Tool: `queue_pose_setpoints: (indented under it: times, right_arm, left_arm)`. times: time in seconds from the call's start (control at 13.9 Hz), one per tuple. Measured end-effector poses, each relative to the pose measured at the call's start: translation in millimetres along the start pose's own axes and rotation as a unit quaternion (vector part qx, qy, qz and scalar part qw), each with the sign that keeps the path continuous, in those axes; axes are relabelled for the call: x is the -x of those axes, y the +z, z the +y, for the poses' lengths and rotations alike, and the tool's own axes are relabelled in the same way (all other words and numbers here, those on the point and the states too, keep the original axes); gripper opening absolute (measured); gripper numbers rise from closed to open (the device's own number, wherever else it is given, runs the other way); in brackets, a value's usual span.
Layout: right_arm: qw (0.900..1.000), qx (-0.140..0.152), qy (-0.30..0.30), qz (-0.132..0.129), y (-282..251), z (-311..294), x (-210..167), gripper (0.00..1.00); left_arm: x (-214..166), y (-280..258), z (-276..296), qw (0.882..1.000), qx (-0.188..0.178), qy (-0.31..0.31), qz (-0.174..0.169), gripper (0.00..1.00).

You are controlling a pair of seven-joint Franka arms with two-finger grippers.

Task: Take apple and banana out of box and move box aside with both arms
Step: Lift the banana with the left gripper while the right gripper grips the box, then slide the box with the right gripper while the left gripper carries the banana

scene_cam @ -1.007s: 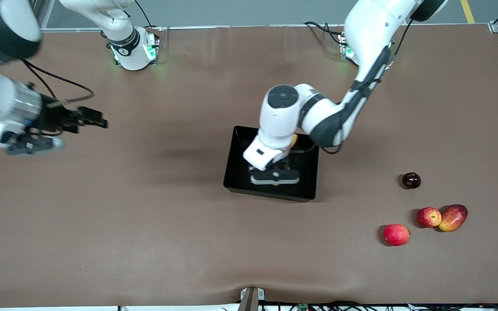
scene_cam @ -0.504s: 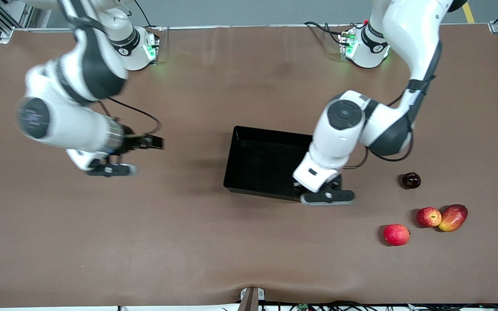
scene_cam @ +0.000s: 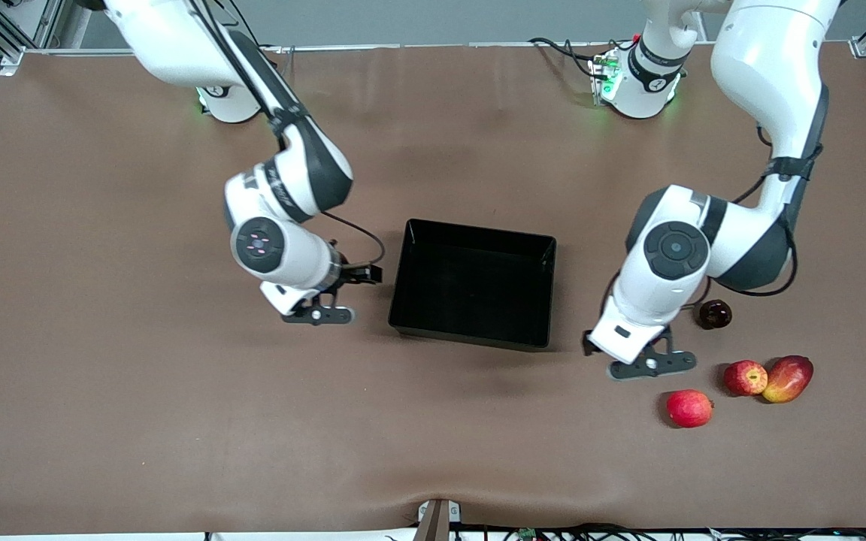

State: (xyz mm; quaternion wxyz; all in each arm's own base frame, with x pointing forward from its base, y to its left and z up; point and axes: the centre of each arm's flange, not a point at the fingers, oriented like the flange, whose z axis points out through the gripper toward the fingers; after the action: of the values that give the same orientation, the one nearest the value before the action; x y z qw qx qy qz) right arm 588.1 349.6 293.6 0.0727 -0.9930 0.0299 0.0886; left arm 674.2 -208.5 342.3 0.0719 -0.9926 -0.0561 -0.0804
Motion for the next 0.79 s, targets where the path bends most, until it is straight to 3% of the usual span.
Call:
queue_pose_setpoints:
  times: [0.22, 0.43, 0.5, 0.79]
  right_arm:
    - [0.999, -0.008, 0.030, 0.024, 26, -23, 3, 1.00]
    - [0.999, -0.002, 0.042, 0.018, 47, -47, 20, 1.00]
    - [0.999, 0.000, 0.041, 0.016, 52, -51, 23, 0.93]
    - [0.999, 0.005, 0.037, 0.011, 63, -55, 27, 0.47]
  left_arm:
    - [6, 35, -30, 0.998, -0.062, -0.009, 0.003, 0.00]
    - [18, 76, -46, 0.992, -0.122, -0.022, 0.013, 0.00]
    - [21, 91, -49, 0.990, -0.140, -0.026, 0.019, 0.00]
    - [30, 130, -51, 0.981, -0.187, -0.019, 0.047, 0.00]
